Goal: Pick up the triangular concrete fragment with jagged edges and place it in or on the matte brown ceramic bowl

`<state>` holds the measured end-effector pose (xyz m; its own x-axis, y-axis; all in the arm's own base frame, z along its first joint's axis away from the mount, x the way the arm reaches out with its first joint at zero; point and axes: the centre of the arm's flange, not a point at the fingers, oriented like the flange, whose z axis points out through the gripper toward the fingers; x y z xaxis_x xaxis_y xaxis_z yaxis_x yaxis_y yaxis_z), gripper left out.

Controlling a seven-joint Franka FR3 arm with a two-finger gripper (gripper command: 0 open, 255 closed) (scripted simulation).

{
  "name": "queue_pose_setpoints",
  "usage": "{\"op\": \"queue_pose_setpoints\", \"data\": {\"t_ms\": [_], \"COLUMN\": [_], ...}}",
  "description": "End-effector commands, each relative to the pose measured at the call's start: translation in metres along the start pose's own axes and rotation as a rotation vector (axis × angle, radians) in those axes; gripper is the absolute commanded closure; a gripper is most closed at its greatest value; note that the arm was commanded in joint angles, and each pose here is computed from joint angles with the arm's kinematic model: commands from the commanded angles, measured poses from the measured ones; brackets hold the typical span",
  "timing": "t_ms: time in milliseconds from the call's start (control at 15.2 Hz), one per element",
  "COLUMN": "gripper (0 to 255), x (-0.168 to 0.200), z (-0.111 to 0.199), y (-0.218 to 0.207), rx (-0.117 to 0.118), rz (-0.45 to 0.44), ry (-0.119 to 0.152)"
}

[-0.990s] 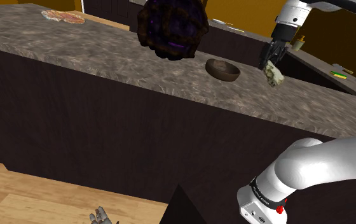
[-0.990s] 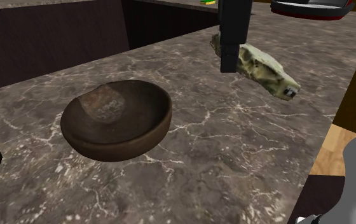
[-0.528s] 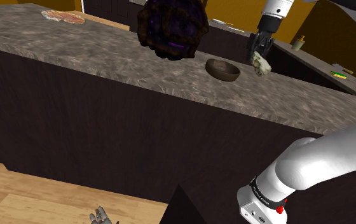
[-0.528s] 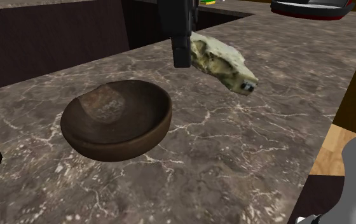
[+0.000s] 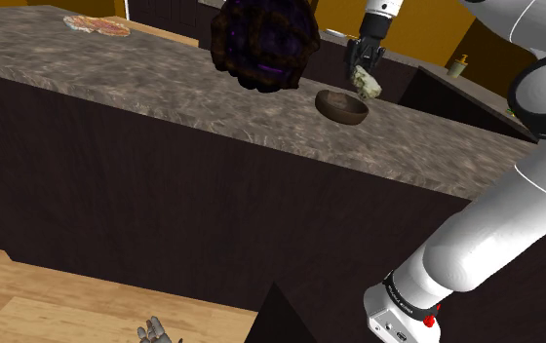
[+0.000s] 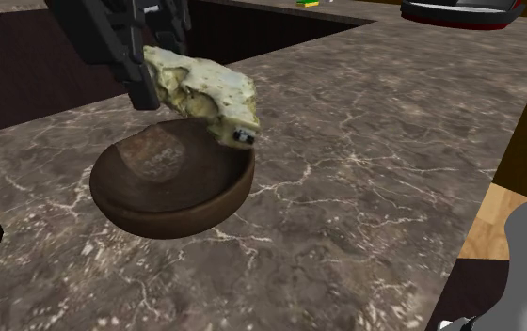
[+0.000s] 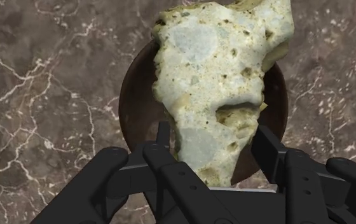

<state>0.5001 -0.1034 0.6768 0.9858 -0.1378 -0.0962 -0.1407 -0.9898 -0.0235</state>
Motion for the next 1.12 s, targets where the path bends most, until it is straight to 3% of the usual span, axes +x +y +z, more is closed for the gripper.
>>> {"op": "queue_pose_setpoints", "data": {"t_ms": [0, 792, 1056], "gripper": [255, 255, 255], "x": [0.027, 0.033, 0.033], "z": [-0.001, 0.063, 0.065], "y": [-0.008, -0.007, -0.007], "rx": [0.000, 0.000, 0.000], "rz": [0.000, 0.000, 0.000], "ry": [0.001, 0.001, 0.001]}}
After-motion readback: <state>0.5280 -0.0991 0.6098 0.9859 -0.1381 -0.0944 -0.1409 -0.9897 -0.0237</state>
